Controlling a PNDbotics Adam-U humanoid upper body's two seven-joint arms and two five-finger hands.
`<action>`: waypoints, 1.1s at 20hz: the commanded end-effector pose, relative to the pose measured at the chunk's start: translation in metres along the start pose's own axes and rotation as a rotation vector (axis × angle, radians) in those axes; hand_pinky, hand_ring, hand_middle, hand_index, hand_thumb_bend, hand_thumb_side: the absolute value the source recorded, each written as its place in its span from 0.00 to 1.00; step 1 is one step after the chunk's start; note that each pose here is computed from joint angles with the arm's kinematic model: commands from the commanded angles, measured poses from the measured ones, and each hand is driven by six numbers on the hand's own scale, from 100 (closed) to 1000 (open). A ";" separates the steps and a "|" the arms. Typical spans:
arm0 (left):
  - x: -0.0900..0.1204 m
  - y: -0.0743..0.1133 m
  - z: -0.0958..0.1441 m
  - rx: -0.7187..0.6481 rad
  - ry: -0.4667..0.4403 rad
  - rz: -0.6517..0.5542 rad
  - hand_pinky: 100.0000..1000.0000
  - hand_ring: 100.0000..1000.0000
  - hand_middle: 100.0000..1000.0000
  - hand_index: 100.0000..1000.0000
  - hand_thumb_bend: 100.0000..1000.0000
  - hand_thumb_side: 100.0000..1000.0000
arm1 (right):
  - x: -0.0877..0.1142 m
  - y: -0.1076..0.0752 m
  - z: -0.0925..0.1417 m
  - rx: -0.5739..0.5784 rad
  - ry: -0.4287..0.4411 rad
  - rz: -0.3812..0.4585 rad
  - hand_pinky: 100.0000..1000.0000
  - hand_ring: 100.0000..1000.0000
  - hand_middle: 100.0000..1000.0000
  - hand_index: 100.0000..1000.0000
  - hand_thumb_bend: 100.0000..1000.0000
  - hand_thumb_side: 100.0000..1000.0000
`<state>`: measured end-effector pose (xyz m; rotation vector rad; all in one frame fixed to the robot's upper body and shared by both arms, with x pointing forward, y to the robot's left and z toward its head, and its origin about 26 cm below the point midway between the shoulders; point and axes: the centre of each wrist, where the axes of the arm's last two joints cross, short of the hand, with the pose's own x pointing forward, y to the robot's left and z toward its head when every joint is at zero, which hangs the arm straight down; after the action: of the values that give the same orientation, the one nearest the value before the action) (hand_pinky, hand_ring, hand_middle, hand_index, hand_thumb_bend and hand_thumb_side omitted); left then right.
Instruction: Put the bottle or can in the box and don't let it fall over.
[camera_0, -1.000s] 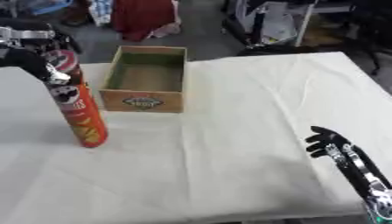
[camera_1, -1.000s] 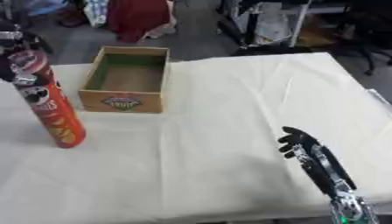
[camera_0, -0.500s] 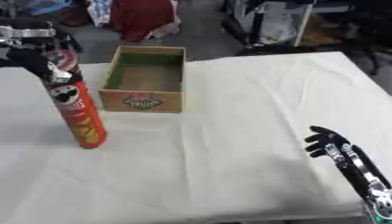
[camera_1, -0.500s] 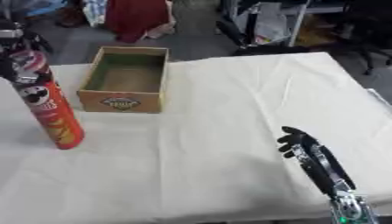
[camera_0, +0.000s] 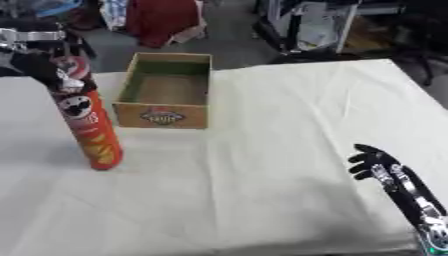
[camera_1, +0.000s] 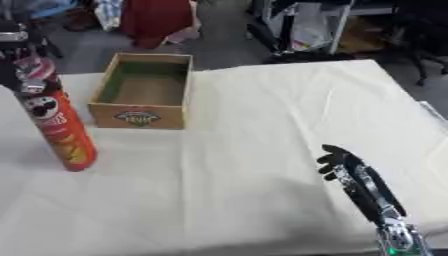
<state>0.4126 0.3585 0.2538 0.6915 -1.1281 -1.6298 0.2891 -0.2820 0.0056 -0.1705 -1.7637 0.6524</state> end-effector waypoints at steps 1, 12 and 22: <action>0.000 0.019 0.011 0.054 0.011 -0.022 0.21 0.31 0.47 0.81 0.27 0.42 | 0.002 -0.008 -0.002 -0.003 -0.009 0.022 0.59 0.63 0.65 0.88 0.00 1.00; 0.004 0.029 0.012 0.090 0.010 -0.033 0.20 0.31 0.47 0.81 0.27 0.42 | 0.002 -0.008 -0.002 -0.002 -0.008 0.022 0.59 0.63 0.65 0.88 0.00 1.00; 0.018 0.066 0.010 0.233 0.003 -0.061 0.19 0.30 0.46 0.81 0.26 0.44 | 0.001 -0.007 -0.001 0.003 -0.006 0.021 0.59 0.63 0.65 0.88 0.00 1.00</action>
<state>0.4271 0.3374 0.3011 0.8296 -1.2805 -1.5861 0.2890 -0.2823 0.0042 -0.1690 -1.7577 0.6524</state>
